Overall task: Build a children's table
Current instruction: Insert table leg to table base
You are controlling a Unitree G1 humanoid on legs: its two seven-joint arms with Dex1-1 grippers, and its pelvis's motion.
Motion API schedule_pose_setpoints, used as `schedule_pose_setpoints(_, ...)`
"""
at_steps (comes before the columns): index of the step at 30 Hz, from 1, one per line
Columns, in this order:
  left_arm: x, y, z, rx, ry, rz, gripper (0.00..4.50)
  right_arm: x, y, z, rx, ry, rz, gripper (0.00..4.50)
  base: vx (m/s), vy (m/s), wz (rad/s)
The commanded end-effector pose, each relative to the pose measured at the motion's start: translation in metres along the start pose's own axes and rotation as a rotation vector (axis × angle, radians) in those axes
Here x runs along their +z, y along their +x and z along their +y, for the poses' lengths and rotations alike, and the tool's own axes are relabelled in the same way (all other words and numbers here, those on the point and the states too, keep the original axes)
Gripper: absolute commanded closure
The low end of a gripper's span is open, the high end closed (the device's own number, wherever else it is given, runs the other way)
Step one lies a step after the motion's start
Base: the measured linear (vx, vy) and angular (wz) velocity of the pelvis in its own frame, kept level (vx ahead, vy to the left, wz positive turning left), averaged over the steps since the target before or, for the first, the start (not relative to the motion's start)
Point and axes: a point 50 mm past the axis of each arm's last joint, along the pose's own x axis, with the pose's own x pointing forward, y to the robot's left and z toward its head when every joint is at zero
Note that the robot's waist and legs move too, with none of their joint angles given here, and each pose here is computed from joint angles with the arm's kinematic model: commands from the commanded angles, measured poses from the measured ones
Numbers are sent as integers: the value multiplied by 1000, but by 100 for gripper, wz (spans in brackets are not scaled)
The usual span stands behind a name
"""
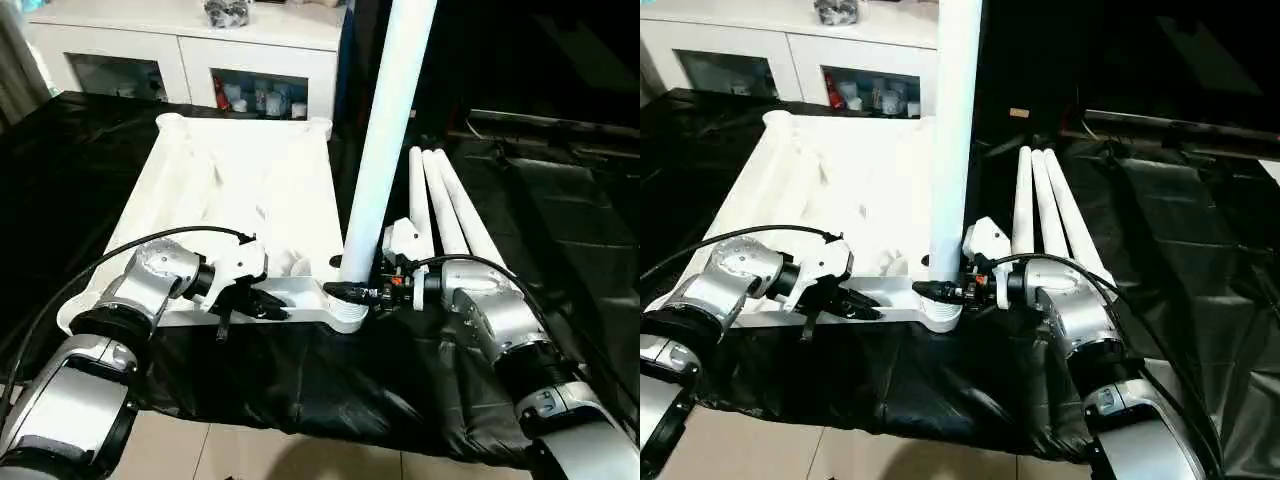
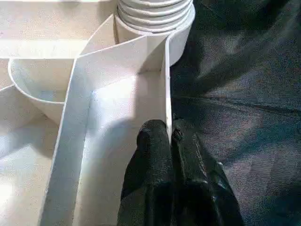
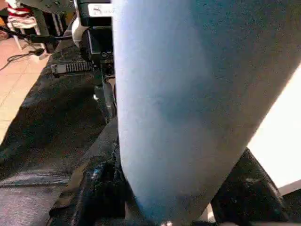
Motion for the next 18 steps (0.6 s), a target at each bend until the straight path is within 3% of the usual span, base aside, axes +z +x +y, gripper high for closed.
schedule_pose_setpoints(1, 12, 6, 6, 40, 34, -15, 450, -53, 6, 21, 3, 145, 195, 261, 0, 0, 0)
schedule_pose_setpoints(3, 14, 7, 8, 67, 24, -25, 450, -53, 7, 17, -45, 144, 190, 261, 0, 0, 0)
schedule_pose_setpoints(9, 32, 21, 20, 262, -58, -86, 450, -53, 11, -10, -451, 215, 167, 261, -35, 10, -7)
schedule_pose_setpoints(11, 33, 23, 21, 275, -64, -86, 450, -53, 11, -12, -484, 226, 170, 261, -27, 12, -5)
schedule_pose_setpoints(14, 45, 35, 27, 424, -105, -84, 450, -53, 18, -18, -606, 280, 182, 261, 0, 0, 0)
schedule_pose_setpoints(18, 51, 49, 24, 468, -116, -58, 450, -50, 29, -18, -647, 313, 162, 261, 0, 0, 0)
